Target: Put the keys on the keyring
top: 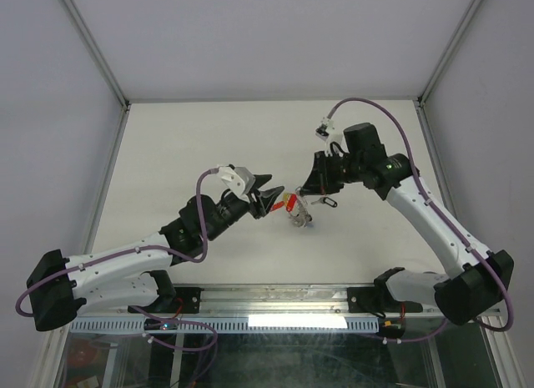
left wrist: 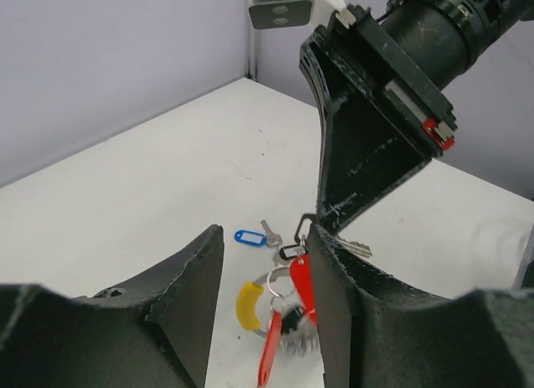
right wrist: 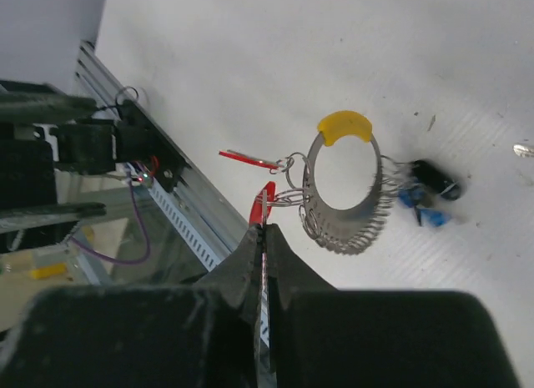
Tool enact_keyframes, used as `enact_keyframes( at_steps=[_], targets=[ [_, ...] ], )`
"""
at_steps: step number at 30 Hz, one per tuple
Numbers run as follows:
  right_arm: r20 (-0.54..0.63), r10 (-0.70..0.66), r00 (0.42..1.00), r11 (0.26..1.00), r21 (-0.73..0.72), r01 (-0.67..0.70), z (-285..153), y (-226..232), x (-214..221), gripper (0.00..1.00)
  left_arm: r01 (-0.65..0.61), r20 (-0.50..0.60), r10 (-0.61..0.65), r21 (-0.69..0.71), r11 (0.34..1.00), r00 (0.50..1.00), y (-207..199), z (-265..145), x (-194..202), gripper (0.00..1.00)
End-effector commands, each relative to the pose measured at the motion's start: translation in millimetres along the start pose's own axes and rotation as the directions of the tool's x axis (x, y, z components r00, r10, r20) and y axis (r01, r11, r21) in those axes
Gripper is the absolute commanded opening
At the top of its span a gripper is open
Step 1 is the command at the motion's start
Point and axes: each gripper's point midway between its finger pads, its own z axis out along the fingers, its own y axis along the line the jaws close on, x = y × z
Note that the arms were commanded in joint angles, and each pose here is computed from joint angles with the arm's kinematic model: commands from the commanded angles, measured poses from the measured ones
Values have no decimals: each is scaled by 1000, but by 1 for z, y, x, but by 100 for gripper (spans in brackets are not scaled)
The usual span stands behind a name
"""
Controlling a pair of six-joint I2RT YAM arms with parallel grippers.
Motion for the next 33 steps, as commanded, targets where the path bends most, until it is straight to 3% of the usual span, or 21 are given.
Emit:
enact_keyframes(
  at_steps=[1,7,15,19,22,24,33],
  targets=[
    [158,66,985,984,-177,-37,-13,27,-38,0,-39,22,39,8,999,999,0,-4,-1,43],
    [218,99,971,982,-181,-59,-21,22,-47,0,-85,43,82,73,994,996,-8,-12,9,31],
    [305,120,945,977,-208,-57,-34,32,-57,0,-122,3,122,79,989,993,-8,-2,41,51],
    [338,136,931,976,-206,-68,-39,32,-59,0,-125,79,120,51,991,990,-7,6,25,50],
    [361,147,921,975,-210,-73,-43,34,-61,0,-169,130,148,164,972,980,-28,11,19,45],
    [371,143,918,975,-212,-66,-46,37,-63,0,-187,126,163,211,959,979,-38,18,22,45],
    [385,134,913,975,-217,-52,-54,44,-69,0,-162,144,135,195,967,980,-39,27,10,44]
  ],
)
